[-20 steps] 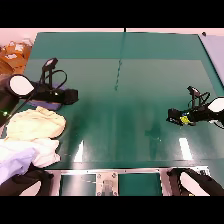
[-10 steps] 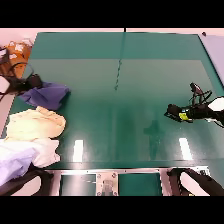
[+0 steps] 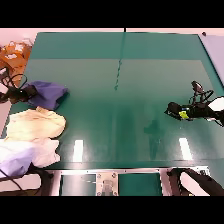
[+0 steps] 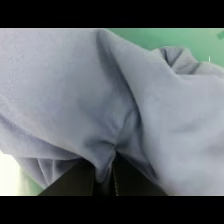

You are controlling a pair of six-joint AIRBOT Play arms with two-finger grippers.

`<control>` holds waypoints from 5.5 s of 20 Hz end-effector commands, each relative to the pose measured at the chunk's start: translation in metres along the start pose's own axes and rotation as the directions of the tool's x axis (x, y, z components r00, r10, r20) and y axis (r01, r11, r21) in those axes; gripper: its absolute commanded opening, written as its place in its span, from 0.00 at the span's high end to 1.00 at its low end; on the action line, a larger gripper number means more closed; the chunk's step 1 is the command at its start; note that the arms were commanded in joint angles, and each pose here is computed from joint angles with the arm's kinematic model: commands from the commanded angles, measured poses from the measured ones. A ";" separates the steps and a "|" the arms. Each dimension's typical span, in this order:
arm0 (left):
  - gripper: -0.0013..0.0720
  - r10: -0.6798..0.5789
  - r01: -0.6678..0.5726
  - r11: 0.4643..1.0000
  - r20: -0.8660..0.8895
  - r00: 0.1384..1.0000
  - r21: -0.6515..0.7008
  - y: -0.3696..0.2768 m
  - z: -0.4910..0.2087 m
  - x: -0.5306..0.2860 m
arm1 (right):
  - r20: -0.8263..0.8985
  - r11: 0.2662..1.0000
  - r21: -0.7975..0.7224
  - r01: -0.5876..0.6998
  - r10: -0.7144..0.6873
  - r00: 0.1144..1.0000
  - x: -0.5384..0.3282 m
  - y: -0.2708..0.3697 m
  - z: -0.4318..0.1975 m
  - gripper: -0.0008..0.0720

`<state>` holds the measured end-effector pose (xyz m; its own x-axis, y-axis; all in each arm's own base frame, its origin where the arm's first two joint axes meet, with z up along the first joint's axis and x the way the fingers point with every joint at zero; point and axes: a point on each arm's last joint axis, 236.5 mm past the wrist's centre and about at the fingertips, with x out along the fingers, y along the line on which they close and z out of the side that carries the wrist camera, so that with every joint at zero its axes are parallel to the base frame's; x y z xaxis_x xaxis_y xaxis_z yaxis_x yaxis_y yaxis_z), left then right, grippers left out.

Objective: Fold the shirts.

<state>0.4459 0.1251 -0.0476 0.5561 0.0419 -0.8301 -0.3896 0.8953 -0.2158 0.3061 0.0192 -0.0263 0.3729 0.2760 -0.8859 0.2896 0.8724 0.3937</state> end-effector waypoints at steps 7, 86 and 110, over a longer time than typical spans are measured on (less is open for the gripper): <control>0.95 -0.494 0.493 0.842 -0.055 0.868 0.217 -0.204 0.047 -0.163 | 0.053 0.994 -0.102 -0.025 0.031 0.998 -0.033 0.024 0.030 0.97; 0.95 -0.328 0.372 0.696 -0.190 0.926 0.614 -0.305 -0.024 -0.171 | 0.011 0.775 -0.515 -0.367 0.434 0.901 -0.032 0.229 0.101 0.97; 0.16 -0.215 0.542 0.819 -0.773 0.597 0.190 -0.307 -0.264 -0.039 | -0.358 0.942 -0.257 -0.216 0.115 0.927 0.075 0.072 -0.104 0.36</control>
<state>0.3733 -0.2339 -0.0533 -0.1437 -0.4599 -0.8763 0.1680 0.8613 -0.4795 0.3067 0.1239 -0.0576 0.1330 0.5145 -0.8471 -0.0164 0.8557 0.5172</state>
